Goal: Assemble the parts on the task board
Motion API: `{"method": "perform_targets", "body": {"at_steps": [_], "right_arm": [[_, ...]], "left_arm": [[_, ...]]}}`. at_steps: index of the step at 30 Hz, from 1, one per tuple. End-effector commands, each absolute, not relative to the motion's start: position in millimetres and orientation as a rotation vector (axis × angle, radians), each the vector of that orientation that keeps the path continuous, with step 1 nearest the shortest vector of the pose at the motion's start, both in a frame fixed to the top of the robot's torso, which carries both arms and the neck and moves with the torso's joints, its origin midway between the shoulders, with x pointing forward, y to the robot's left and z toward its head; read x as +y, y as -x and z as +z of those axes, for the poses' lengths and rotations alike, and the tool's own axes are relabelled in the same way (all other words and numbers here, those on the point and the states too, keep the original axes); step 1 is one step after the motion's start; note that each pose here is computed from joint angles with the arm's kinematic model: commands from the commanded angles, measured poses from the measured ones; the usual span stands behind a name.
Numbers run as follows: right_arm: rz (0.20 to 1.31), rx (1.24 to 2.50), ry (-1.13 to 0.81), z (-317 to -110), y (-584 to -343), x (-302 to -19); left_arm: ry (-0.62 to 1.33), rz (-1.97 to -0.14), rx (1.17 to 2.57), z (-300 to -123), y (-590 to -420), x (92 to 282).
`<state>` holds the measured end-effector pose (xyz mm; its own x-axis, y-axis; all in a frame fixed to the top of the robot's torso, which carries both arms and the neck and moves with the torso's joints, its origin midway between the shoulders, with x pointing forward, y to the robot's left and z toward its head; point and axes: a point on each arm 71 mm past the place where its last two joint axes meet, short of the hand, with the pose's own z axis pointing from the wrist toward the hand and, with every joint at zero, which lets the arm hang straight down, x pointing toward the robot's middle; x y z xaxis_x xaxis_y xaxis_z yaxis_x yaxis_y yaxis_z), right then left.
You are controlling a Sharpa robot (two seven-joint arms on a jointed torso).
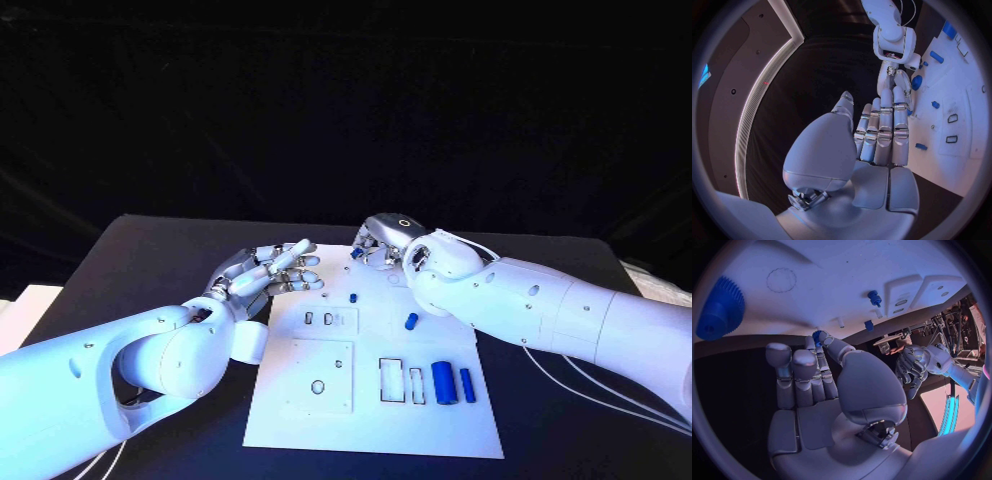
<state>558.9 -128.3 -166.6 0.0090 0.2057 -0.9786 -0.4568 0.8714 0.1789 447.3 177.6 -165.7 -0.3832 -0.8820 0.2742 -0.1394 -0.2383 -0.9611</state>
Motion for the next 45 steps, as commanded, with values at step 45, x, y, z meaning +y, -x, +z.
{"method": "perform_targets", "body": {"at_steps": [45], "right_arm": [[0.614, 1.547, -0.038, -134.1, -536.8, -201.5]], "left_arm": [[1.244, -1.696, 1.446, -162.5, -451.9, 183.1]]}}
